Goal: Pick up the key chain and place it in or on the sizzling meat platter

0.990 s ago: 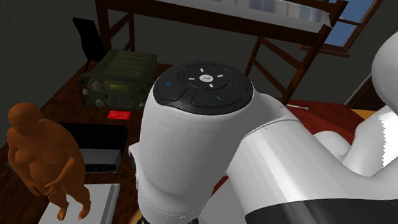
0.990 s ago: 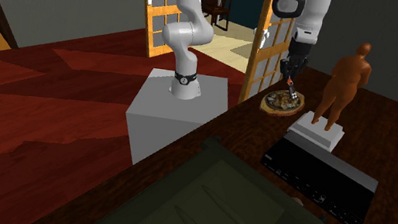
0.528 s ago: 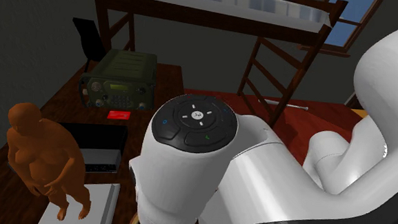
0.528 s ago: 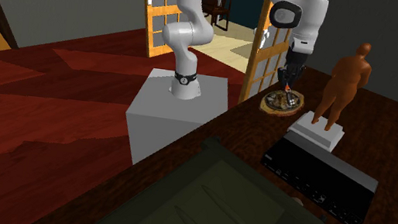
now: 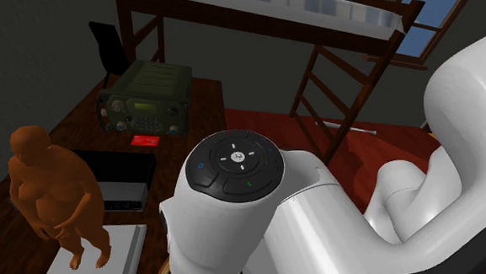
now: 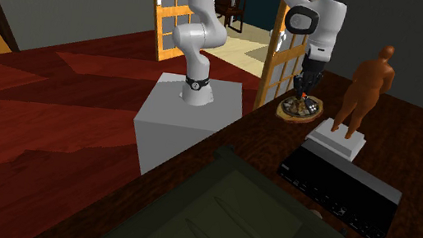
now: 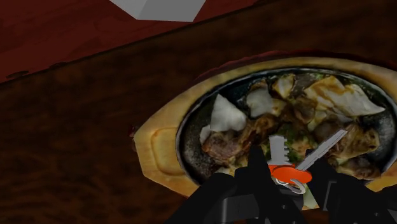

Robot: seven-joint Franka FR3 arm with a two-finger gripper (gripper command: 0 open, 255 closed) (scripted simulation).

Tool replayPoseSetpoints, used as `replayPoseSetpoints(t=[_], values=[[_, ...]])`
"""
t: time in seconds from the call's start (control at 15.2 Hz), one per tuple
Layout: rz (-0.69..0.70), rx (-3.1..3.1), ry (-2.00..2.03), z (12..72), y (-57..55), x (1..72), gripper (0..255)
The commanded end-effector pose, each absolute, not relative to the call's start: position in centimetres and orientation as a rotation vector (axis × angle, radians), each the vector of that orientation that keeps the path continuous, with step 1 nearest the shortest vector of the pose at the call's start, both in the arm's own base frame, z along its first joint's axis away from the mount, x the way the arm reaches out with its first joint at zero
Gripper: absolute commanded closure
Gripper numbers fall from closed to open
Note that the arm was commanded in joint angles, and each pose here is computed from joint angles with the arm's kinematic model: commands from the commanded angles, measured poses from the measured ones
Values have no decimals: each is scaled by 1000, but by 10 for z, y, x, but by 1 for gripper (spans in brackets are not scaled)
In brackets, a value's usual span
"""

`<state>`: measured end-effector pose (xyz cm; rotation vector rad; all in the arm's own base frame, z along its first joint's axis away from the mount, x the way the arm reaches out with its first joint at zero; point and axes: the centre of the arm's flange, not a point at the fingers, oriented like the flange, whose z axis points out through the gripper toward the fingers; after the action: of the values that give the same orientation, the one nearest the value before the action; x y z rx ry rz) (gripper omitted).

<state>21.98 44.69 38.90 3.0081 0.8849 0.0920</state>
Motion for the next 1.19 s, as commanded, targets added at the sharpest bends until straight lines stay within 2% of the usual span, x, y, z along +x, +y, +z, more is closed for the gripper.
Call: replayPoseSetpoints(t=[0.0,0.07,0.4,0.66,1.12], values=[[91,3008,885,389,447,220,255],[91,3008,885,389,447,220,0],[91,3008,885,389,447,220,0],[91,3008,885,439,446,217,0],[91,3008,885,439,446,217,0]])
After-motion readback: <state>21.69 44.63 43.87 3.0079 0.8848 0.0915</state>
